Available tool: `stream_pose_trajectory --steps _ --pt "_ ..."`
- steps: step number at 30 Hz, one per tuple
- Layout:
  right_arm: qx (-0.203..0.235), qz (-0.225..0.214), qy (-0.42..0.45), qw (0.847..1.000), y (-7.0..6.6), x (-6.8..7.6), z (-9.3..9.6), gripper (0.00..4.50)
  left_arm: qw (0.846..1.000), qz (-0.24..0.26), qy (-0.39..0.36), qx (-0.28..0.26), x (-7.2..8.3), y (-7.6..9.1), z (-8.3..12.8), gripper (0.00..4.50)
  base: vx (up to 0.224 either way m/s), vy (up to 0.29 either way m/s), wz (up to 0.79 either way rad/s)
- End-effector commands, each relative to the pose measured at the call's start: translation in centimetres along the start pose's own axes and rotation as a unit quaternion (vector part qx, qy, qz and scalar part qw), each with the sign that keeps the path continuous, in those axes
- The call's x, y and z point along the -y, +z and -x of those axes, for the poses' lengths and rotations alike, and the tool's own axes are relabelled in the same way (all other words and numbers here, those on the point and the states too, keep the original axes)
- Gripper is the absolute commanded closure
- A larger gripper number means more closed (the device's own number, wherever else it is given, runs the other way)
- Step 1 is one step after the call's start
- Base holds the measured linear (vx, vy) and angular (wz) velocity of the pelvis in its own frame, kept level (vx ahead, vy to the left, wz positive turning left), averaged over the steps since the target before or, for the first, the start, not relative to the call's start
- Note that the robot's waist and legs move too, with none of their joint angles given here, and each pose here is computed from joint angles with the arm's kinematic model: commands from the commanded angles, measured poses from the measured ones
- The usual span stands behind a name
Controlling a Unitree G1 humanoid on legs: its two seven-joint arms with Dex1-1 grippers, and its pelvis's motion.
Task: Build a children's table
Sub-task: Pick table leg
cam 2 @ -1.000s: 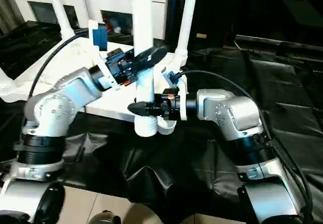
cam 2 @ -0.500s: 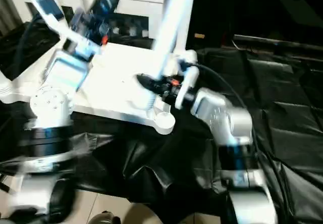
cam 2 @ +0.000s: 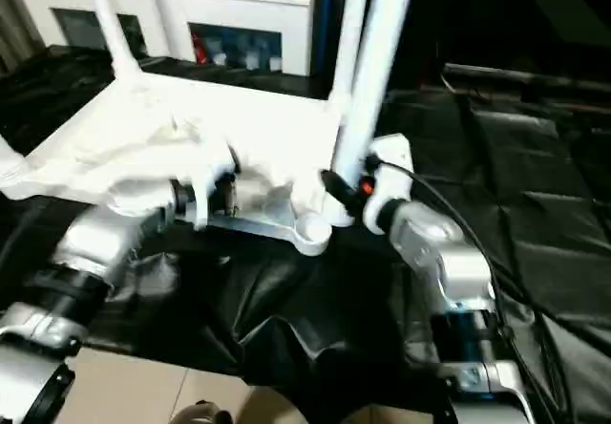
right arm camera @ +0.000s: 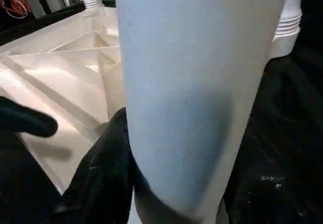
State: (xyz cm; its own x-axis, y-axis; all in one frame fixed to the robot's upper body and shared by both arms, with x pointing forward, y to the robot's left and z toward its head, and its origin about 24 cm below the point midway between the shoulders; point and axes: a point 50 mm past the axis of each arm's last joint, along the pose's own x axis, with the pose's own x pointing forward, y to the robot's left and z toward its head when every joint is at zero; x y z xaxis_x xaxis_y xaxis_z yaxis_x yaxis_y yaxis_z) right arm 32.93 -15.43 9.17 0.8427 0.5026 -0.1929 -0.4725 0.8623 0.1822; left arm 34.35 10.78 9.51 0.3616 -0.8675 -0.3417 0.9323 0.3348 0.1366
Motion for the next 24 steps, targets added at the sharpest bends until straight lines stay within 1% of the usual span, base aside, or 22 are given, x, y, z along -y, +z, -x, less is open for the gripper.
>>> stream_pose_trajectory --steps 1,2,3,5,9,14,16,19,22,24 --pt "0.020 0.018 -0.008 1.000 1.0 0.1 0.2 2.61 0.999 -0.025 -0.019 -0.034 -0.4 -0.1 0.0 1.25 0.000 0.000 0.00" --pt "0.020 0.020 -0.010 1.000 1.0 0.1 0.2 2.61 0.998 -0.031 -0.026 -0.046 -0.5 -0.4 0.0 1.15 0.000 0.000 0.00" --pt "0.020 0.020 -0.010 1.000 1.0 0.1 0.2 2.61 0.998 -0.031 -0.026 -0.046 -0.5 -0.4 0.0 1.15 0.000 0.000 0.00" --pt "0.022 0.025 -0.013 0.999 1.0 0.1 0.2 2.61 0.996 -0.041 -0.009 -0.079 -1.2 -1.3 -0.2 1.12 0.000 0.000 0.00" --pt "0.022 0.027 -0.014 0.999 1.1 0.2 0.2 2.61 0.993 -0.037 0.010 -0.113 -1.8 -2.3 -0.4 1.12 0.000 0.000 0.00" --pt "0.021 0.028 -0.012 0.999 1.0 0.1 0.0 2.61 0.992 -0.024 0.022 -0.119 -1.9 -2.8 -0.8 1.12 0.000 0.000 0.00" --pt "0.021 0.027 -0.011 0.999 1.0 0.0 -0.1 2.61 0.992 -0.015 0.034 -0.122 -2.0 -3.0 -1.0 1.48 0.000 0.000 0.00" --pt "0.020 0.028 -0.011 0.999 1.0 0.0 -0.1 2.61 0.991 -0.012 0.046 -0.127 -2.0 -3.2 -1.4 1.51 0.000 0.000 0.00" --pt "0.019 0.030 -0.010 0.999 1.0 0.0 -0.1 2.61 0.990 -0.015 0.036 -0.137 -1.9 -3.4 -1.5 1.91 0.000 0.000 0.00" --pt "0.018 0.031 -0.010 0.999 1.0 0.0 -0.1 2.61 0.989 -0.018 0.024 -0.143 -1.8 -3.4 -1.6 1.98 0.000 0.000 0.00"
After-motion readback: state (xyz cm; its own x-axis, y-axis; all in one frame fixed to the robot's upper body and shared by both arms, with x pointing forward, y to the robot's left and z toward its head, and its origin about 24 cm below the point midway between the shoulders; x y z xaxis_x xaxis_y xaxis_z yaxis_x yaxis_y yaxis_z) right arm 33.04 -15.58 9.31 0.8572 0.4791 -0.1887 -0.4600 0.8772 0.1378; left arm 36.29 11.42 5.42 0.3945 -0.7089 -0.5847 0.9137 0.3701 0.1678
